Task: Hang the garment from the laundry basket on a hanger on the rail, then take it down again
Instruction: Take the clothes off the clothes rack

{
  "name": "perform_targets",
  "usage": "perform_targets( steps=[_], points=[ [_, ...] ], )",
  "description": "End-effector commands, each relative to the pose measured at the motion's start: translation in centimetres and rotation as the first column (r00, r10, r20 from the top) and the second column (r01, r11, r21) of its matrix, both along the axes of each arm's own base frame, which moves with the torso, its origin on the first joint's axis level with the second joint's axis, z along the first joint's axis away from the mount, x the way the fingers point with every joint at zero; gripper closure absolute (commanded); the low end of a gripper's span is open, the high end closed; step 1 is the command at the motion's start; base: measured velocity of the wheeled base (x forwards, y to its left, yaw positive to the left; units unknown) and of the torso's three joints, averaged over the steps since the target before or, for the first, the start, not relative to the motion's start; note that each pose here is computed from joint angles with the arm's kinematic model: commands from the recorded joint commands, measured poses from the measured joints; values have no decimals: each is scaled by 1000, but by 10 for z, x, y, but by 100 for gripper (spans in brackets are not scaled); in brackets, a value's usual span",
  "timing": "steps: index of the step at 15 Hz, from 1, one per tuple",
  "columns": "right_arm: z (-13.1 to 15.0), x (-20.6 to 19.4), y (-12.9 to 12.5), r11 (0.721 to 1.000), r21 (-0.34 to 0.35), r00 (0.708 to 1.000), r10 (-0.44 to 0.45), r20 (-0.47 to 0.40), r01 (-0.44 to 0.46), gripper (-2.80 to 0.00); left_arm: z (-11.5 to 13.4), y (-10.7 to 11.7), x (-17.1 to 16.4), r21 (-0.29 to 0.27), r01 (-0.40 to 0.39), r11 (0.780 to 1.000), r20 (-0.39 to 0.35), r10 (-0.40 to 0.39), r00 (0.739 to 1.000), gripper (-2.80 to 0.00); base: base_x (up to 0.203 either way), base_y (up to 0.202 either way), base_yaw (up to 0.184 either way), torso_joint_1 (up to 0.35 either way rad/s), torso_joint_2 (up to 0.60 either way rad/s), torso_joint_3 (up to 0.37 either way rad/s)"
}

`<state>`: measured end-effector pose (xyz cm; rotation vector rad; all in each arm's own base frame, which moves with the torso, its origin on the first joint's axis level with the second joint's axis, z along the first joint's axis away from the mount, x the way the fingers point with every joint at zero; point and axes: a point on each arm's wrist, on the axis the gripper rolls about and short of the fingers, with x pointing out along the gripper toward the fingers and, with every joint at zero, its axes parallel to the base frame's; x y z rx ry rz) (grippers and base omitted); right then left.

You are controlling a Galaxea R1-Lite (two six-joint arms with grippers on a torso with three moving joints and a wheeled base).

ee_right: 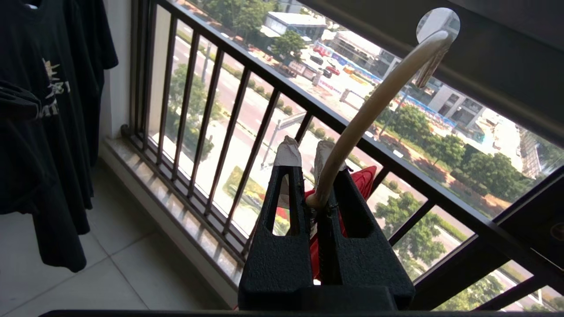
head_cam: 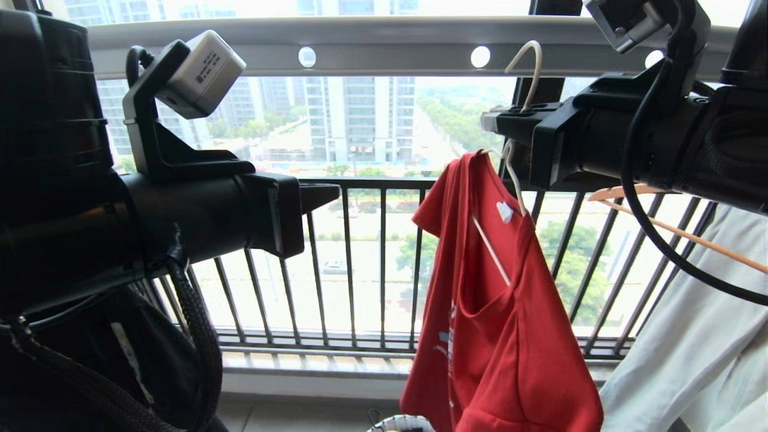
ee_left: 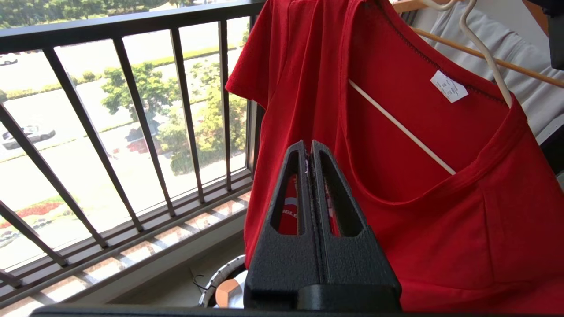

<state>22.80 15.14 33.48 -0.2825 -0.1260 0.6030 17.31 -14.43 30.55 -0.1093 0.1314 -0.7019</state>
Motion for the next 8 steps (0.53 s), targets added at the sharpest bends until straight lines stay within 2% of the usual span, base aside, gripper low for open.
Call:
perform_targets(
  steps=[1, 4, 8],
  points=[
    [-1, 9, 6, 1000, -6, 1000, 0, 1, 0, 0, 0, 0, 0, -2, -1, 1000, 0, 1, 1000, 0, 0, 0, 0, 0, 0, 0],
    [-1, 17, 10, 1000, -27, 1000, -5, 15, 5, 0, 4, 2, -2, -12, -1, 1000, 12, 1, 1000, 0, 0, 0, 0, 0, 0, 0],
    [2, 27, 15, 1000, -21, 1000, -8, 27, 9, 0, 7, 4, -4, -20, -2, 1000, 22, 3, 1000, 0, 0, 0, 0, 0, 0, 0]
  ],
)
